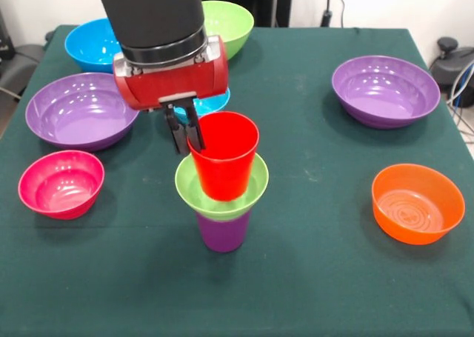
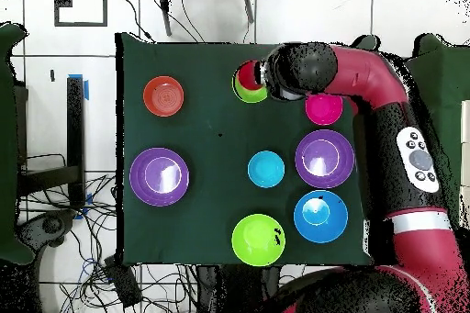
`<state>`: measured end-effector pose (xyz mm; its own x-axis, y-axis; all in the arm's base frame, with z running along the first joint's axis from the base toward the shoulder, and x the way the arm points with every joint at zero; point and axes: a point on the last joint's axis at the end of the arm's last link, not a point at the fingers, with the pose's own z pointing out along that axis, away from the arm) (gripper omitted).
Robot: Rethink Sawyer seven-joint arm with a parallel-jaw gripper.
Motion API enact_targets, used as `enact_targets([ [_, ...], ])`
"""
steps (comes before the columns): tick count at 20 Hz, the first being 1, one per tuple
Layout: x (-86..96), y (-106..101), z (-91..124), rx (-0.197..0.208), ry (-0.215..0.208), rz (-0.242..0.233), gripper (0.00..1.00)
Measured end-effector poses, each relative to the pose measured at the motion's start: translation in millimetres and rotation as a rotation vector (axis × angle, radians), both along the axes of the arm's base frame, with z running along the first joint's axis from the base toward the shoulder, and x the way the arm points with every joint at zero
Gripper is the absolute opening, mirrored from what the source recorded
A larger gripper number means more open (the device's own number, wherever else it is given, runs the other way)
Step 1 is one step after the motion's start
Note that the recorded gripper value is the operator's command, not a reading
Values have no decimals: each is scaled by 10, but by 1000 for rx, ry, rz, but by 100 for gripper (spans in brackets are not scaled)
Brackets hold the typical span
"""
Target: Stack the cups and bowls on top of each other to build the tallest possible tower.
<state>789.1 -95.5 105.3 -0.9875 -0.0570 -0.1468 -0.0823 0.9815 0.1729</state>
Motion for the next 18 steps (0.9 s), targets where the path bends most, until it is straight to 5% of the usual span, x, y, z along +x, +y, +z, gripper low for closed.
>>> enact_targets([
  [18, 7, 25, -210, 23, 15, -9, 0],
])
